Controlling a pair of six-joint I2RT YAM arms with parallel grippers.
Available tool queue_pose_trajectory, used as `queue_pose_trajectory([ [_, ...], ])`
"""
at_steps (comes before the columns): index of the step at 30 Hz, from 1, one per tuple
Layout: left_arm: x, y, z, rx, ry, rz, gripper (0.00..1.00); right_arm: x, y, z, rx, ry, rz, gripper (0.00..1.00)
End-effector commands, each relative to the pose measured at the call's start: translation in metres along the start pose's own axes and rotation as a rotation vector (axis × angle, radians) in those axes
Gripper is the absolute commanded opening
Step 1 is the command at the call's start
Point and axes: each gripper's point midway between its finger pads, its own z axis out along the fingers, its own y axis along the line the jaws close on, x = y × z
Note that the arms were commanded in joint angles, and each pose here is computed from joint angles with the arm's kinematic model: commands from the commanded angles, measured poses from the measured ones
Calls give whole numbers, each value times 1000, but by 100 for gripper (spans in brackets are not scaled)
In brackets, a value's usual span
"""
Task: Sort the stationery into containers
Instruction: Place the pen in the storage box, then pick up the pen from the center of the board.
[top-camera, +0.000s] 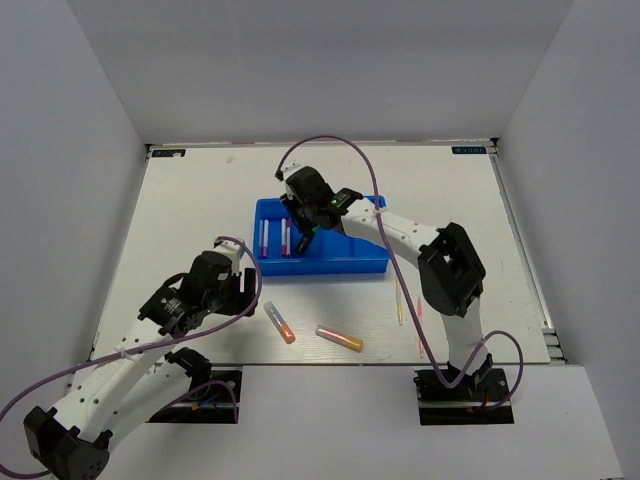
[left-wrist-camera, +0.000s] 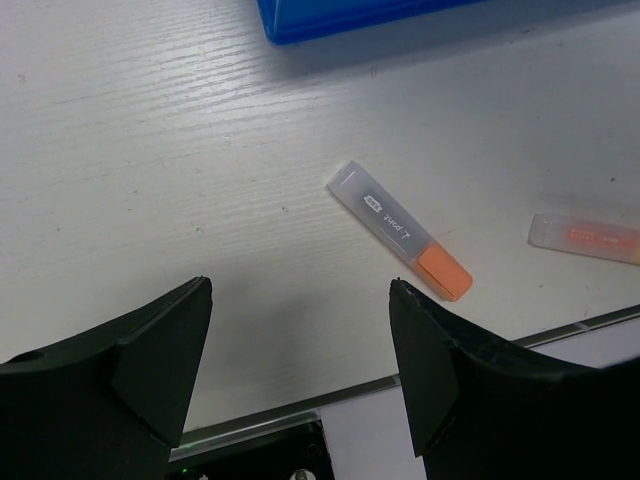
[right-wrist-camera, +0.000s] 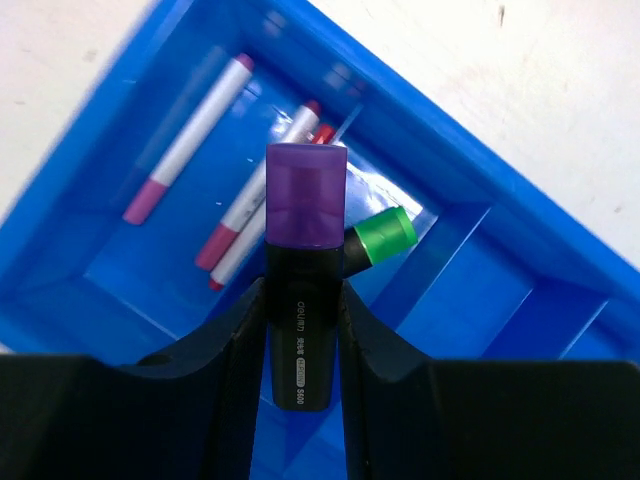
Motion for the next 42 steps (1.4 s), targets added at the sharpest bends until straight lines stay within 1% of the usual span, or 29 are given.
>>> queue_pose_trajectory([
  [1, -2, 0, 1, 0, -8, -6, 81, -16, -11, 2, 2, -21, 139, 4],
  [3, -3, 0, 1, 2, -9, -9, 81, -6, -9, 10, -16, 14, 149, 9],
  [4, -2, -1, 2, 2, 0, -4, 81, -5, -12, 11, -21, 21, 156, 16],
  [6, -1, -2, 3, 6, 6, -2, 81, 0, -10, 15, -39, 39, 171, 23],
  [7, -1, -3, 3, 11, 8, -4, 81, 3, -13, 17, -39, 47, 176, 32],
  [9, 0, -5, 5, 22, 17, -14, 80, 8, -11, 19, -62, 64, 178, 41],
  [11, 1, -11, 6, 44, 28, -36, 75, 10, -12, 16, -69, 74, 182, 51],
  [14, 1, -17, 9, 51, 57, -78, 70, 11, -10, 13, -86, 78, 180, 59],
  [15, -2, -19, 9, 44, 66, -109, 64, 9, -8, 10, -95, 73, 179, 59],
  [16, -2, -20, 9, 42, 75, -124, 61, 10, -10, 10, -95, 75, 183, 61],
  [17, -1, -22, 9, 47, 89, -136, 58, 10, -10, 7, -94, 76, 184, 61],
  [18, -4, -24, 9, 38, 91, -191, 49, 8, -12, -1, -96, 64, 187, 59],
  [19, -2, -25, 10, 31, 106, -210, 45, 8, -12, -5, -97, 60, 182, 56],
  [20, 0, -26, 10, 24, 116, -231, 41, 8, -13, -8, -96, 58, 184, 41],
  [21, 0, -26, 9, -2, 121, -303, 35, 4, -15, -26, -97, 28, 170, 31],
  [23, 8, -26, 9, -53, 160, -373, 33, -4, -26, -46, -61, -11, 157, 12],
  [24, 7, -27, 10, -78, 152, -405, 32, 11, -32, -55, -45, 8, 152, 10],
  [25, 13, -29, 12, -98, 178, -408, 32, 8, -37, -69, -38, -16, 134, 10],
  [27, 15, -35, 15, -141, 179, -453, 38, 35, -48, -81, -19, 39, 117, 49],
  [28, 15, -37, 17, -164, 185, -488, 40, 42, -47, -92, -45, 55, 69, 67],
  [29, 16, -37, 18, -187, 186, -493, 42, 55, -43, -96, -84, 96, 55, 74],
  [30, 23, -36, 21, -231, 215, -478, 46, 70, -46, -103, -99, 157, 52, 76],
  [31, 15, -46, 19, -236, 210, -541, 49, 88, -49, -113, -97, 191, 24, 70],
  [32, 24, -42, 26, -307, 257, -528, 51, 90, -46, -118, -129, 180, 32, 58],
  [33, 29, -42, 25, -339, 280, -523, 52, 85, -50, -129, -125, 131, 31, 38],
  [34, 21, -48, 24, -343, 271, -568, 57, 104, -51, -135, -124, 136, 31, 33],
  [36, 30, -51, 32, -389, 323, -577, 63, 103, -52, -152, -136, 83, 35, 29],
  [37, 29, -56, 39, -374, 316, -591, 63, 116, -52, -157, -137, 89, 43, 29],
  [42, 37, -66, 64, -404, 365, -619, 65, 129, -57, -177, -113, 25, 73, 30],
])
